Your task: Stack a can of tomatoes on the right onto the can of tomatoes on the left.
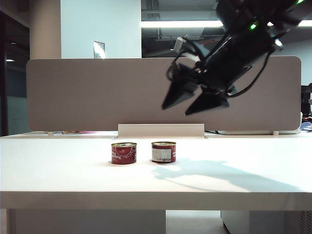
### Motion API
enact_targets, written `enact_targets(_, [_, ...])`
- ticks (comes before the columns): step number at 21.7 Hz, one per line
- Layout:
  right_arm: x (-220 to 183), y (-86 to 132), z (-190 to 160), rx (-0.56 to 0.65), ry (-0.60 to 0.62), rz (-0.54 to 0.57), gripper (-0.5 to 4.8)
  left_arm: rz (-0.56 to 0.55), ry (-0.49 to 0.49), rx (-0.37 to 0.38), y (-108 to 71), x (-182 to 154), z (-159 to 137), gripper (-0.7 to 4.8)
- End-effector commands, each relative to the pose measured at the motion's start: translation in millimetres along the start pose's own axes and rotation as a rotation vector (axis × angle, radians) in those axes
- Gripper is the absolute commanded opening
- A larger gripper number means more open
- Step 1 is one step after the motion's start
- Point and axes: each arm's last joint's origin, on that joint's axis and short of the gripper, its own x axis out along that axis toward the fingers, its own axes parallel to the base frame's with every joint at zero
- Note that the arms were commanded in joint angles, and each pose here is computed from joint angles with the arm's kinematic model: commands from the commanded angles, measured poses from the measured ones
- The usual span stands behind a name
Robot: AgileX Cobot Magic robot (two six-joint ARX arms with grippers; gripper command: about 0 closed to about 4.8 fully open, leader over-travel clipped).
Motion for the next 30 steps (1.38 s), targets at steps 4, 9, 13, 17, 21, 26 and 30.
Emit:
enact_targets(4, [19, 0, 2, -0.026, 0.035, -0.027, 4.79, -0.003, 0.002, 0.000, -0.1, 0, 0, -0.06])
enact_targets(9, [35, 1, -12, -0.024, 0.096, -0.069, 4.79, -0.003, 0.001, 0.000, -0.1, 0, 1, -0.06])
enact_targets(13, [50, 4, -24, -0.028, 0.134, -0.067, 4.79, -0.003, 0.001, 0.000, -0.1, 0, 1, -0.06])
enact_targets(17, [59, 6, -27, -0.037, 0.138, -0.086, 4.79, -0.003, 0.000, 0.000, -0.1, 0, 1, -0.06])
enact_targets(21, [70, 8, -21, -0.034, 0.131, -0.113, 4.79, -0.003, 0.000, 0.000, -0.1, 0, 1, -0.06])
enact_targets(26, [81, 5, -14, 0.028, 0.123, -0.142, 4.79, -0.003, 0.000, 0.000, -0.1, 0, 1, -0.06])
enact_targets(30, [85, 4, -14, 0.029, 0.125, -0.142, 4.79, -0.003, 0.000, 0.000, -0.1, 0, 1, -0.06])
